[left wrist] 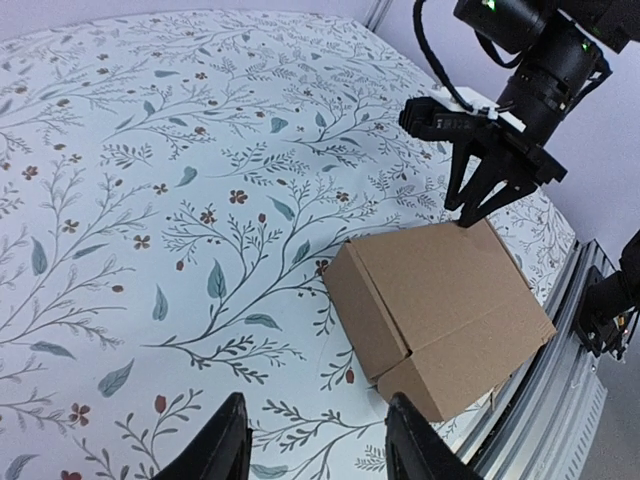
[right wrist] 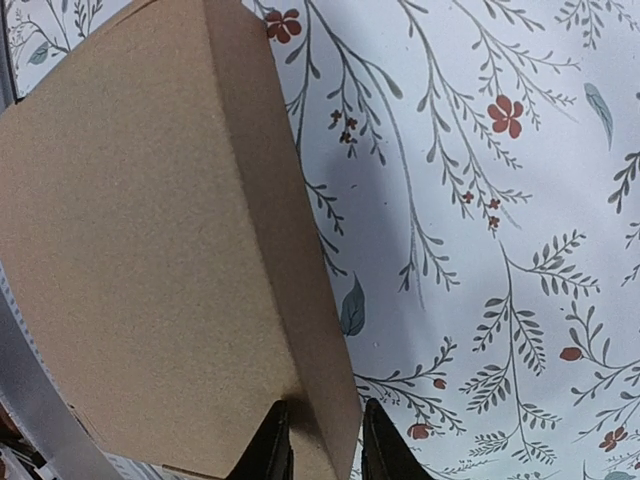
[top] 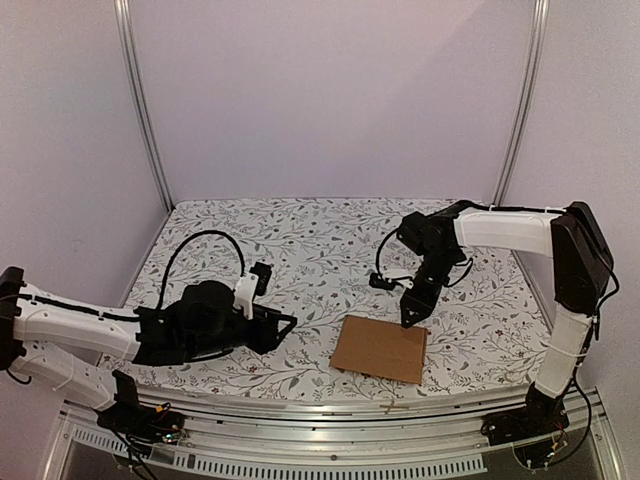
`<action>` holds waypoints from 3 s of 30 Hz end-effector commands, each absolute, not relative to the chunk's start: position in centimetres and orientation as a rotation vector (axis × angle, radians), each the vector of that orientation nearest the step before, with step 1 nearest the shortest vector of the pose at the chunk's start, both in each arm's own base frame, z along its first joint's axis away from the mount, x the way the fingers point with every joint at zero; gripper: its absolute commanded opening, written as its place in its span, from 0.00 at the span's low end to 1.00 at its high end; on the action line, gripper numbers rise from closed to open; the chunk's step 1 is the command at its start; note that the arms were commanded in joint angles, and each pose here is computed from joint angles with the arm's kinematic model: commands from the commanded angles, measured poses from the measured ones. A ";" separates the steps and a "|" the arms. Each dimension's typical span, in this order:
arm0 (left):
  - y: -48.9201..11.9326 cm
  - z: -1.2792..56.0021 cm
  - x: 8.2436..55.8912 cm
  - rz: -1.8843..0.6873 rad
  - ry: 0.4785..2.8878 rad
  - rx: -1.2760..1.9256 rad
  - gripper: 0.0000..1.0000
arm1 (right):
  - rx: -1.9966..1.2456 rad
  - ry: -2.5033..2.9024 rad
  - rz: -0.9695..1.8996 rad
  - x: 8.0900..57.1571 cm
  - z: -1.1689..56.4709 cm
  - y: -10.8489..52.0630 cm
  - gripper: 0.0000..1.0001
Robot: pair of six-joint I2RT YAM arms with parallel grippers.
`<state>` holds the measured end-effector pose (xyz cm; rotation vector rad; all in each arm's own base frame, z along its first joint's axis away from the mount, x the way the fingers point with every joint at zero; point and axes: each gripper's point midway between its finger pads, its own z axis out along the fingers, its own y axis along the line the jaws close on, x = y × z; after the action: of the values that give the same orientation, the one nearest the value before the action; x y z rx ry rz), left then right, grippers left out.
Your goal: Fold the paper box
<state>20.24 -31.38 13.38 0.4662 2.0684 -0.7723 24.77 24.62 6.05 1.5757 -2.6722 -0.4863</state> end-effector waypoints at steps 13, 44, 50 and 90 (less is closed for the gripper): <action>-28.4 11.7 18.1 -0.695 2.094 0.475 0.46 | 1.254 -2.702 -0.478 28.3 2.1 22.6 0.16; -39.0 18.4 27.2 -0.456 2.060 0.783 0.47 | 1.312 -3.125 -0.384 30.8 15.2 15.8 0.52; -39.8 17.4 30.2 -0.437 2.172 0.902 0.52 | 1.450 -3.484 -0.632 28.4 23.1 16.3 0.99; -45.4 13.0 35.0 -0.488 2.282 0.964 0.10 | 2.185 -2.775 -0.306 22.2 12.5 17.9 0.69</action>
<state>34.61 -45.81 13.55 0.9665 2.2443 -0.4907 21.76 17.65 12.84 2.1315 -2.7934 -0.3750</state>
